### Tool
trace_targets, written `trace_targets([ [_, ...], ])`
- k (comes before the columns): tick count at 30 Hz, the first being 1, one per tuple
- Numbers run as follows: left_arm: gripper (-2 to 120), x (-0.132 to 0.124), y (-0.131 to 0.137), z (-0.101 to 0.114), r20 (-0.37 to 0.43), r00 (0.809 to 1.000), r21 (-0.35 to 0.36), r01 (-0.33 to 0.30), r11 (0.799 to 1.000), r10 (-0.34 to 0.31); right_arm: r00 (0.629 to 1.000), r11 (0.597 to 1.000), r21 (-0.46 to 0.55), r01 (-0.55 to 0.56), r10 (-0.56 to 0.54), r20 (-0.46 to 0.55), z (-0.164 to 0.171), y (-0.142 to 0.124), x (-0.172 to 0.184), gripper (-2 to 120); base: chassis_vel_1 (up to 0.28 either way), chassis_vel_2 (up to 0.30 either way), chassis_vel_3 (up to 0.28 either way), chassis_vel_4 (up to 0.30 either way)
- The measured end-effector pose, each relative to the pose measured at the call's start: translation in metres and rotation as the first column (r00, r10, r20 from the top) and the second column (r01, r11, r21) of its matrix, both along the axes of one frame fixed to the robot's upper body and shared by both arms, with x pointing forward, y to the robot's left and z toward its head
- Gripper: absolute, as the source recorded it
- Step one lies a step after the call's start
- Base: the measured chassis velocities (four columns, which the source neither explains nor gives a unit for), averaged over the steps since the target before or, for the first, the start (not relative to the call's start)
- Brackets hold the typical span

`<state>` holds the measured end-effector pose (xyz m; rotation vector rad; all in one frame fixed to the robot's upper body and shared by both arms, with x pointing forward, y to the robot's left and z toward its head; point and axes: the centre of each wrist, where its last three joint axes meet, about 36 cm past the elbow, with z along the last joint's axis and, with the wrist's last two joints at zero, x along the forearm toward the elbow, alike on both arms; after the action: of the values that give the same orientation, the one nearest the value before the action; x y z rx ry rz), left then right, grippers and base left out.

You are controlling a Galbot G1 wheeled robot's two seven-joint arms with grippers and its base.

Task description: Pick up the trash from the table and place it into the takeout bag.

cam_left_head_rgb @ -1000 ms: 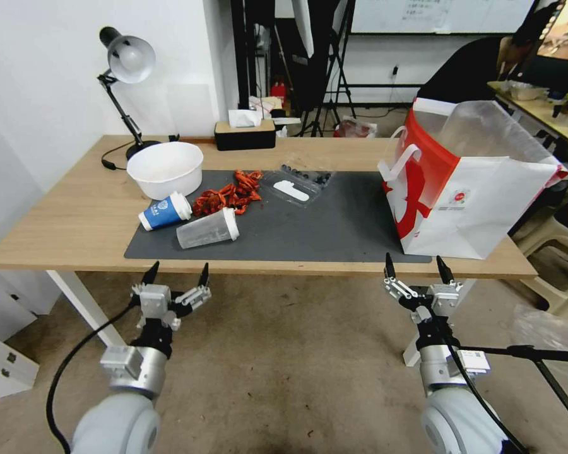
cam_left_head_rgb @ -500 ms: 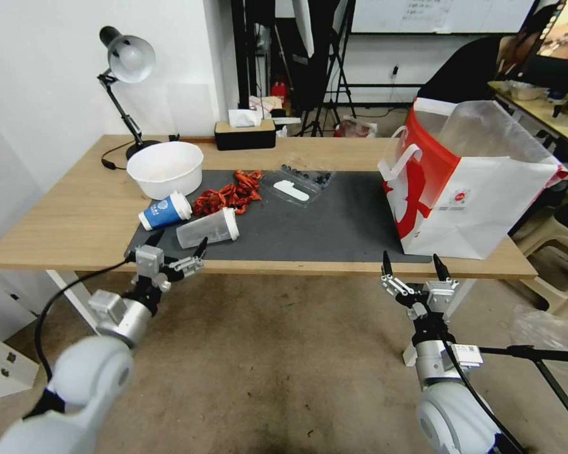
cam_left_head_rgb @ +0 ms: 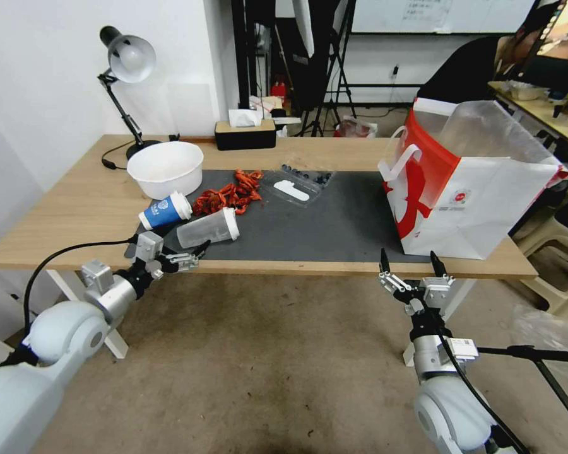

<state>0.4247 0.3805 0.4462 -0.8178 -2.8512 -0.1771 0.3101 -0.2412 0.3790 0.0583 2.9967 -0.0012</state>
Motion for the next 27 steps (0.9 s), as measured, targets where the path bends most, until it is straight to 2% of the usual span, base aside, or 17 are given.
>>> trace_targets([
  [7,100,0.028,0.020,0.005,0.012,0.999,0.067,0.041,0.997,-0.042,1.000,1.000,0.002,0.005,-0.005,-0.001,-0.001,0.001,0.000,100,0.000,0.000,0.000,0.000],
  [10,100,0.035,0.031,0.006,-0.006,0.996,0.097,0.084,0.992,-0.084,1.000,1.000,0.001,0.006,-0.006,-0.002,-0.001,0.001,0.000,100,0.000,0.000,0.000,0.000],
  [11,100,0.035,0.031,0.006,-0.006,0.996,0.097,0.084,0.992,-0.084,1.000,1.000,0.001,0.006,-0.006,-0.002,-0.001,0.001,0.000,100,0.000,0.000,0.000,0.000],
  [15,100,0.049,0.043,0.007,-0.024,0.987,0.115,0.161,0.980,-0.159,1.000,1.000,-0.002,0.007,-0.007,-0.001,-0.002,0.000,0.001,100,0.000,0.000,0.000,0.000],
  [27,97,0.066,0.047,0.002,-0.039,0.971,0.131,0.238,0.962,-0.235,1.000,1.000,-0.006,0.011,-0.011,-0.002,-0.004,-0.001,0.003,100,0.000,0.000,0.000,0.000],
])
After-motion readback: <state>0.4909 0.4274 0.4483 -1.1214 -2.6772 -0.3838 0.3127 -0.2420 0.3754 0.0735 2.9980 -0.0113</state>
